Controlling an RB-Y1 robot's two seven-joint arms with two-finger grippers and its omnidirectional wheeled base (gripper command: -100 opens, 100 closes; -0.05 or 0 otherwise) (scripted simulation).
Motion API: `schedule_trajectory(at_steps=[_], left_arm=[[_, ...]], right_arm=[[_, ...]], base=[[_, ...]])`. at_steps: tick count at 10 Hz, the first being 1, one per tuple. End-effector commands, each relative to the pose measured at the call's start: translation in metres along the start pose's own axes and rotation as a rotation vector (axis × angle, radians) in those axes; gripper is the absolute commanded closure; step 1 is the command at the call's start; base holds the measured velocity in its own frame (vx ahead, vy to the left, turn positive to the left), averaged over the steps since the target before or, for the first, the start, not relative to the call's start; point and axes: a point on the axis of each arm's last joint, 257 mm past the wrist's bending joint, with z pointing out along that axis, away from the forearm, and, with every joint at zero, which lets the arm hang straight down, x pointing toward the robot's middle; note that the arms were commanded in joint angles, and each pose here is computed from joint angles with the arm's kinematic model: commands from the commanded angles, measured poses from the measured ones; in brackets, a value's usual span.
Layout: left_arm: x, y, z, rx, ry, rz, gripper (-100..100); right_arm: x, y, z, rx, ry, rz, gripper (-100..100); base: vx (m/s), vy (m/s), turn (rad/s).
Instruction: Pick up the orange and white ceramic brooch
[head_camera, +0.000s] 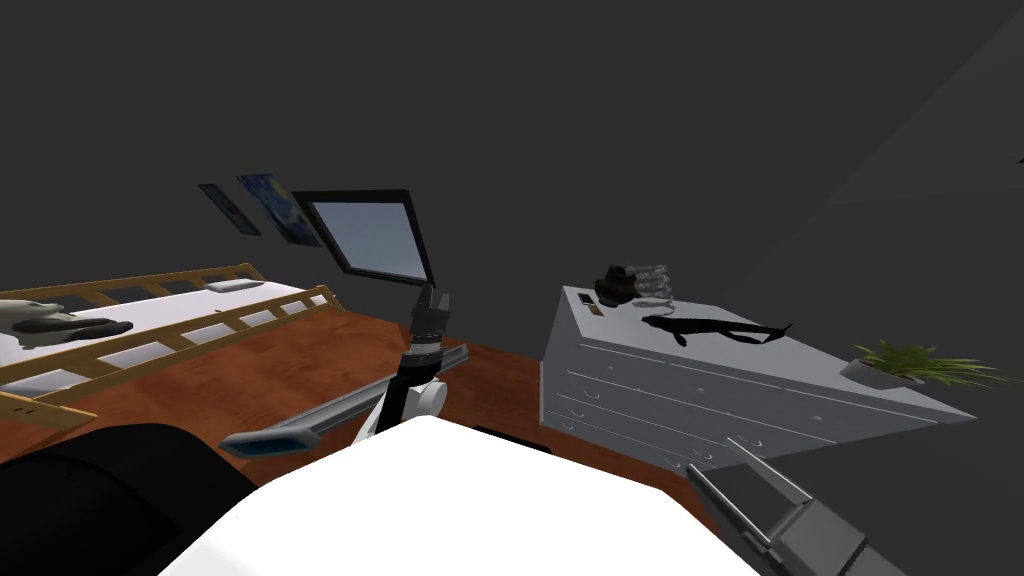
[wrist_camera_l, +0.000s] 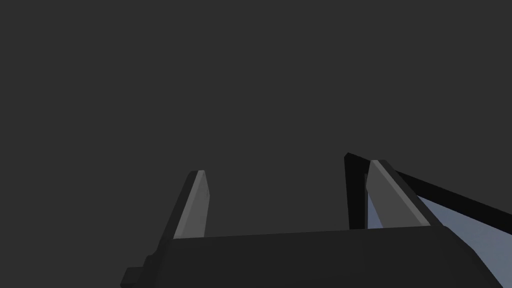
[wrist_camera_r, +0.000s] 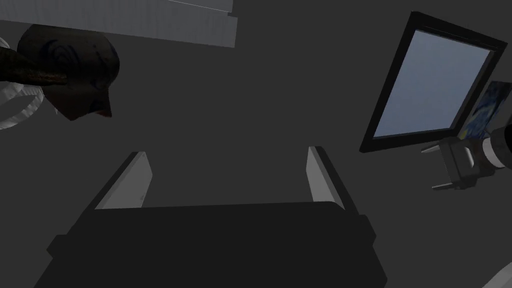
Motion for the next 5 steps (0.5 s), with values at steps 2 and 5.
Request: schedule_trajectory(at_steps=[2,5], left_arm=[[0.000,0.000,0.000,0.000,0.000,0.000,0],[0.000,0.000,0.000,0.000,0.000,0.000,0]], right_arm=[[0.015,-0.001,-0.023,-0.071,0.115,-0.132,-100],[0.025,-0.005,-0.044,-0.120,0.210,-0.226,-100]], base=[[0.001,0.098,0.027],[0.030,0.091,0.026]])
